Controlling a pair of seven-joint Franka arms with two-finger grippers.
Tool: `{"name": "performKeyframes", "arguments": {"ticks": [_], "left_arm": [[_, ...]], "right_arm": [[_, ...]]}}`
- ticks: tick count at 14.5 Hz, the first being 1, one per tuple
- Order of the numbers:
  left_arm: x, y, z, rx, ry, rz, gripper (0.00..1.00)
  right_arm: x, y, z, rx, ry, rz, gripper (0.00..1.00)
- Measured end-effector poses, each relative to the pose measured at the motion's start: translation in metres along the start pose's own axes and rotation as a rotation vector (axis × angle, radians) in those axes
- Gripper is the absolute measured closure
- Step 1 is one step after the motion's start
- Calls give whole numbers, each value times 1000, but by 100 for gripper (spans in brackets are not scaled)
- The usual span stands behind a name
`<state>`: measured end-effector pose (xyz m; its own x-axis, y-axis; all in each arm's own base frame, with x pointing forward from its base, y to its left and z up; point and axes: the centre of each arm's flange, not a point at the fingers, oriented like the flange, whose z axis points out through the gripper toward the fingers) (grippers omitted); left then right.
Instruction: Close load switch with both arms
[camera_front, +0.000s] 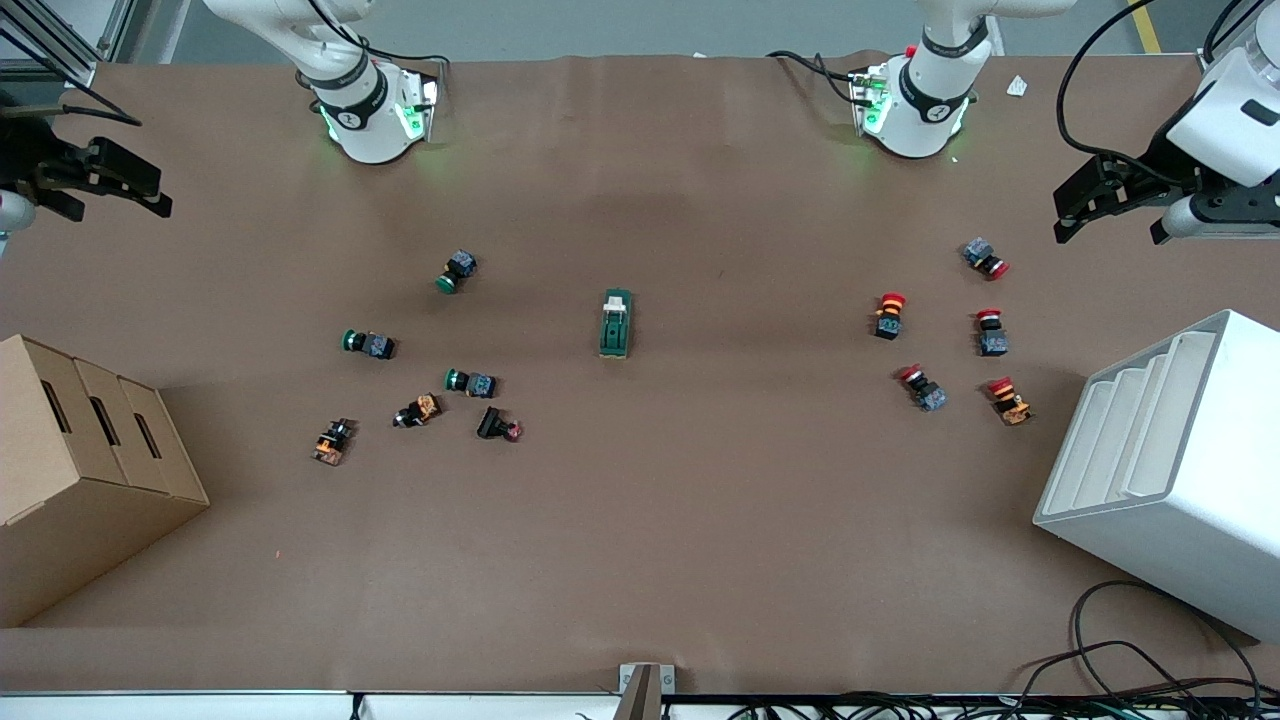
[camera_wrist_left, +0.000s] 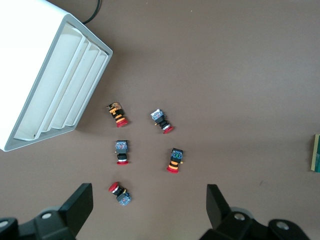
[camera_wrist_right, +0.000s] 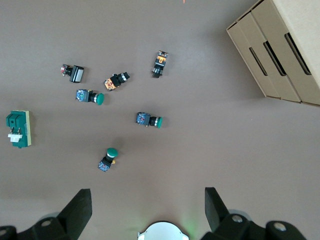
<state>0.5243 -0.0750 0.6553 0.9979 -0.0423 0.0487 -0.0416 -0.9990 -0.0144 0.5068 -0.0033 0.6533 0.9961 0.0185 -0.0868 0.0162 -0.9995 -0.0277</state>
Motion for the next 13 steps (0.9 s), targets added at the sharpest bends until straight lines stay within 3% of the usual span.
{"name": "performKeyframes", "arguments": {"ticks": [7,10,13], "left_arm": [[4,7,3,0,-4,14,0],[24,65,29,24,-18,96,0],[32,148,69,64,-23,81,0]], "right_arm": [[0,1,0,-8,-1,-1,0],[0,1,-2,-9,4,1,0],[-1,2,-3,-9,3,1,0]]}}
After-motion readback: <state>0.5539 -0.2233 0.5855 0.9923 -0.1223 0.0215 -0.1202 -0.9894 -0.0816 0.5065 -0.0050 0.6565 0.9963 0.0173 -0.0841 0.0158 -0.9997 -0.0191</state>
